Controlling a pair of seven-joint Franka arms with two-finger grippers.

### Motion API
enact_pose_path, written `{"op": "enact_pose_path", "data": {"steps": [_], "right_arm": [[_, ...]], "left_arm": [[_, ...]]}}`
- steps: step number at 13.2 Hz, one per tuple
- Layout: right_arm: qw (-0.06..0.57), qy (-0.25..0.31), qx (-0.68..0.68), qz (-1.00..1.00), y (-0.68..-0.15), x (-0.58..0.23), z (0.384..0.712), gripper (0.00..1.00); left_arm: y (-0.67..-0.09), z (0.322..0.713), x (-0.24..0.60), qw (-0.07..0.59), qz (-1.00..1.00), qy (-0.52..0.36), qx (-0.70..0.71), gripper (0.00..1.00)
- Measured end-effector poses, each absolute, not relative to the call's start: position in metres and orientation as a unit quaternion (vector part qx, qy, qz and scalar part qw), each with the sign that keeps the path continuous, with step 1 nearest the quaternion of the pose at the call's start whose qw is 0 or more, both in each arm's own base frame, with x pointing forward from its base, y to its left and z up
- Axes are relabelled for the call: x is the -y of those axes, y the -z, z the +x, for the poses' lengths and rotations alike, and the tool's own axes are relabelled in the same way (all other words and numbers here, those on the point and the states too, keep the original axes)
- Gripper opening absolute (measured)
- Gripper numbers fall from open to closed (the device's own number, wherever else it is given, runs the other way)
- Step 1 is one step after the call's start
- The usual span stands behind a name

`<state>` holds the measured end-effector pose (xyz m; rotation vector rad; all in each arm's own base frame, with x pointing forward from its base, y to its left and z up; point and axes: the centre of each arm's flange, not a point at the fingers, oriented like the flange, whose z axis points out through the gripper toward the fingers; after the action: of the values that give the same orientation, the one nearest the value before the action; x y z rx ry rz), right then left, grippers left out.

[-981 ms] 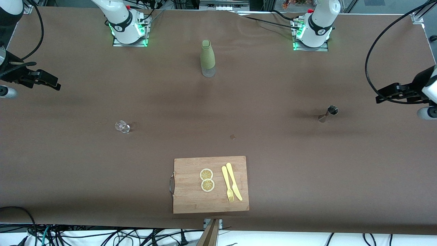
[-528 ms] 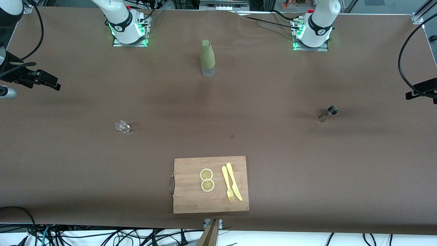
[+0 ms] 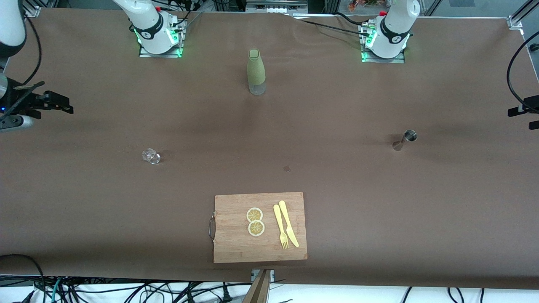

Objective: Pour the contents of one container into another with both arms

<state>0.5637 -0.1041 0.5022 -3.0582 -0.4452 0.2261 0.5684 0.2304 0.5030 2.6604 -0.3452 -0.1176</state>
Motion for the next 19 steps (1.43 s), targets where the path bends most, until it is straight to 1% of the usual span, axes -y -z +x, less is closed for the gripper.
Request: {"op": "enact_pose_path", "data": {"steps": [2, 5, 9, 11, 14, 16, 19], "right_arm": [[0.049, -0.076, 0.183, -0.979, -0.485, 0.129, 0.567, 1.00], [0.145, -0.044, 0.231, -0.961, -0.453, 0.152, 0.572, 1.00], [0.204, -0.021, 0.341, -0.918, -0.404, 0.173, 0.577, 1.00], [0.243, 0.012, 0.399, -0.884, -0.381, 0.165, 0.584, 1.00], [0.295, 0.076, 0.469, -0.829, -0.339, 0.164, 0.592, 1.00], [0.327, 0.136, 0.510, -0.784, -0.301, 0.168, 0.594, 1.00], [0.359, 0.212, 0.552, -0.722, -0.229, 0.173, 0.592, 1.00]], "left_arm": [[-0.478, 0.562, -0.248, 0.265, 0.950, 0.020, 0.163, 1.00], [-0.424, 0.546, -0.286, 0.325, 0.905, -0.042, 0.270, 1.00], [-0.346, 0.537, -0.298, 0.408, 0.821, -0.125, 0.380, 1.00], [-0.297, 0.536, -0.294, 0.446, 0.773, -0.169, 0.418, 1.00], [-0.241, 0.534, -0.289, 0.471, 0.714, -0.227, 0.466, 1.00], [-0.215, 0.528, -0.284, 0.489, 0.680, -0.254, 0.482, 1.00], [-0.167, 0.512, -0.283, 0.511, 0.631, -0.304, 0.499, 1.00]]}}
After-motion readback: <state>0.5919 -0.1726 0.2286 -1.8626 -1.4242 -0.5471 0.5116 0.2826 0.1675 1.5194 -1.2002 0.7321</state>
